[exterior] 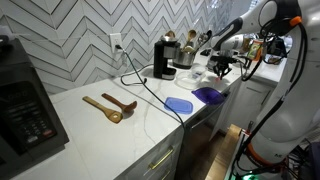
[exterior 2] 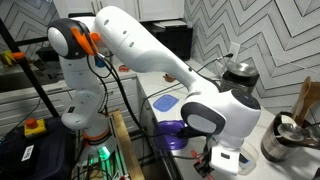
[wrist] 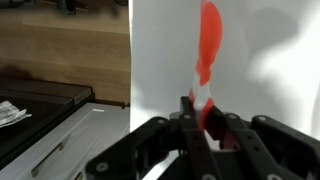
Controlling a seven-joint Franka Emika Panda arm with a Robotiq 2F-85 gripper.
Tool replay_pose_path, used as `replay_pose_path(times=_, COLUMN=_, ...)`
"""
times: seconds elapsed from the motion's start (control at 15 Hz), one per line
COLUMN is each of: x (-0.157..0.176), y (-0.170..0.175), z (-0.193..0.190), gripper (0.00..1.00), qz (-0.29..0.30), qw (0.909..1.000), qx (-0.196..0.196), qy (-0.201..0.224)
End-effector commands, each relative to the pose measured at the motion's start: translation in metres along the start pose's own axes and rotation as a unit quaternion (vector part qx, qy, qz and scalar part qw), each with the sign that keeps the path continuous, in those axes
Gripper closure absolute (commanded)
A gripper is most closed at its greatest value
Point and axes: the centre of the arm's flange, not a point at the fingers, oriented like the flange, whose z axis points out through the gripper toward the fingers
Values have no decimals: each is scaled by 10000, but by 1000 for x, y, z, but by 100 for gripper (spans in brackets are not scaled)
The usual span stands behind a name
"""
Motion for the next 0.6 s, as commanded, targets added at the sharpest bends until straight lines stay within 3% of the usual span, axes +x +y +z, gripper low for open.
replay_pose_path(times=0.0, x=-25, y=13, z=-43, gripper=96, qz=-118, qw=9999, qx=32, qy=3)
replay_pose_path(times=0.53, x=-123, y=-1, z=-131, gripper=96, qz=-288, qw=9991, qx=277, qy=-132)
